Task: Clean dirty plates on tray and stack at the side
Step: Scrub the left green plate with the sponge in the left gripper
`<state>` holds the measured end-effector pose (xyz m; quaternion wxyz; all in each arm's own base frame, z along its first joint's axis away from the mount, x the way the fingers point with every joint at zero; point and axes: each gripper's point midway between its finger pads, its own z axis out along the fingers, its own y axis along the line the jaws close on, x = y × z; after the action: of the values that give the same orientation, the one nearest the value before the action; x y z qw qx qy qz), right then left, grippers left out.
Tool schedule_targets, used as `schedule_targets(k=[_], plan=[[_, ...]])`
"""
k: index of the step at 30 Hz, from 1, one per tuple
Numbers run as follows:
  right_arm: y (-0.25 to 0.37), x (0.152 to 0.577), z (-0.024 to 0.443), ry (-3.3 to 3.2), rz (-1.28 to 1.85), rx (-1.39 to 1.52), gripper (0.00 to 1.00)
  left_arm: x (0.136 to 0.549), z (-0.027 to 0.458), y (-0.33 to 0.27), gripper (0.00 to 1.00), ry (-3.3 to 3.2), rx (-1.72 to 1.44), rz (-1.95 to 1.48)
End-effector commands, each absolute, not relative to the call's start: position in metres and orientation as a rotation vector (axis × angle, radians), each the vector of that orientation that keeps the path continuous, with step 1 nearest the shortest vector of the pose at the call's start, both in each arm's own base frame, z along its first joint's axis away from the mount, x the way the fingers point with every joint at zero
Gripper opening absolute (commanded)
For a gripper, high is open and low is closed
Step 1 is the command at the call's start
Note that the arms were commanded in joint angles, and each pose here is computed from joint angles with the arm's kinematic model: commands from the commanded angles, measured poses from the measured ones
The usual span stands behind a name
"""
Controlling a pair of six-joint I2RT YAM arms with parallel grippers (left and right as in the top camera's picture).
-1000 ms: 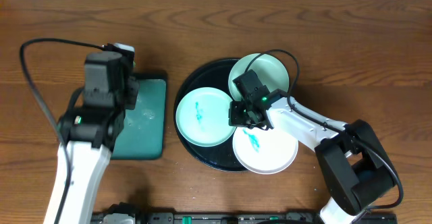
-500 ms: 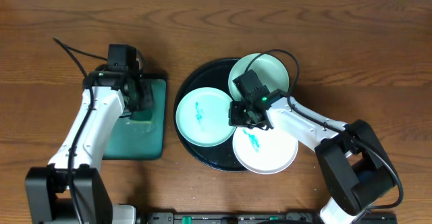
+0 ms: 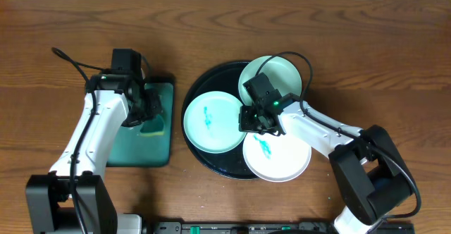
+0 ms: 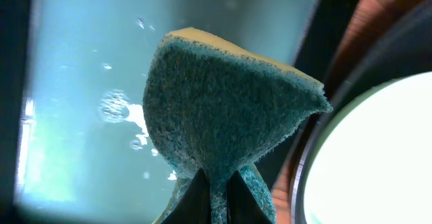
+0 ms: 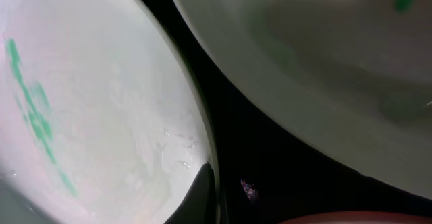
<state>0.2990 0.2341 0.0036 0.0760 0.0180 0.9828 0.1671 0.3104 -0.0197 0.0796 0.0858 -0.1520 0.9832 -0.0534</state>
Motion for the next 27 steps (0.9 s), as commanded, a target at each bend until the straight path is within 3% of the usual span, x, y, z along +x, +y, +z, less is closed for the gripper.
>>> schedule_targets(k=[1, 13, 27], plan=[[0.231, 0.292, -0.001, 2.972, 0.480, 0.029, 0.01, 0.321, 0.097, -0.042, 0.07, 2.892, -0.429, -0.308], [0.231, 0.292, -0.001, 2.970, 0.481, 0.029, 0.01, 0.324, 0.093, -0.138, 0.07, 2.894, -0.113, -0.414], [0.230, 0.289, -0.001, 2.983, 0.478, 0.030, 0.01, 0.315, 0.000, -0.155, 0.07, 3.120, -0.141, -0.357]])
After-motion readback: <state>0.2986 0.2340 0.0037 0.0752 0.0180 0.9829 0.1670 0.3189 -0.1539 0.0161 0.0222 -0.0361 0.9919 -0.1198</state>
